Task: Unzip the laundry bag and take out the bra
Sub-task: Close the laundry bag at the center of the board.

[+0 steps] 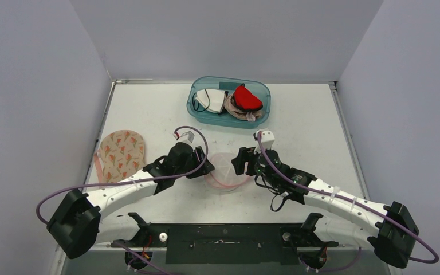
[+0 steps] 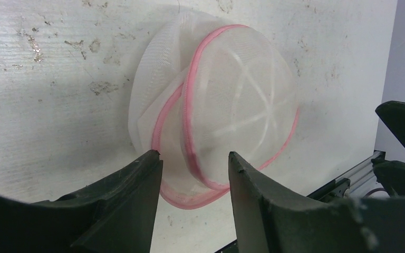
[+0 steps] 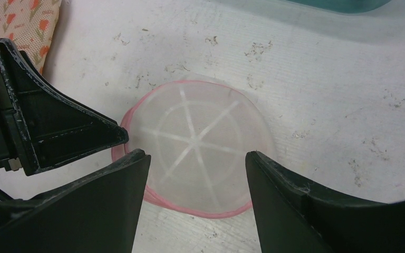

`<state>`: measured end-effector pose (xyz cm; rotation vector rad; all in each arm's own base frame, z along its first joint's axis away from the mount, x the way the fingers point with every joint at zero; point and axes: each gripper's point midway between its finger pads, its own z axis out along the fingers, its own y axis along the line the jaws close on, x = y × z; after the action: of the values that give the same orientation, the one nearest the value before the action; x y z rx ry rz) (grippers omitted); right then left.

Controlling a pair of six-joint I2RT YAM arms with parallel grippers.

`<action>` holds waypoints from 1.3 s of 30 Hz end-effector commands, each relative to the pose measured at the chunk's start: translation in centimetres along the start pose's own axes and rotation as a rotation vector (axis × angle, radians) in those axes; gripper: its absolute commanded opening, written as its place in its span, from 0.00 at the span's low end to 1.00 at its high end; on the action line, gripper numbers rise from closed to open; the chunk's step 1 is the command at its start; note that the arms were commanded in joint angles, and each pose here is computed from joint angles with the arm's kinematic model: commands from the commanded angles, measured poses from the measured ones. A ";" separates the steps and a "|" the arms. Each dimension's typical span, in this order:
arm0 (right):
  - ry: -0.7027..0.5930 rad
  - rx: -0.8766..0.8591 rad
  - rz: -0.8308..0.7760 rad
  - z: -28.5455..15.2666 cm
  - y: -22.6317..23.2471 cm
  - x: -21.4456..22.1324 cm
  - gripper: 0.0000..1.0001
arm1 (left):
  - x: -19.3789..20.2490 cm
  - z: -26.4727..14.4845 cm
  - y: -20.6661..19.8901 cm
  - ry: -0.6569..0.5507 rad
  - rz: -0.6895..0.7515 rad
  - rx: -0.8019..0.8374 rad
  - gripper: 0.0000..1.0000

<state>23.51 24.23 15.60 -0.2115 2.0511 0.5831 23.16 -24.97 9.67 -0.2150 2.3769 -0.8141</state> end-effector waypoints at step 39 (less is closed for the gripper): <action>-0.026 -0.029 0.037 -0.4 -0.2 0.3 0.68 | -0.7 0.5 -3.2 -0.033 -0.014 0.076 0.46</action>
<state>22.77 23.65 14.25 -0.2166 2.0731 0.5940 22.74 -25.77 9.82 -0.2228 2.3666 -0.8232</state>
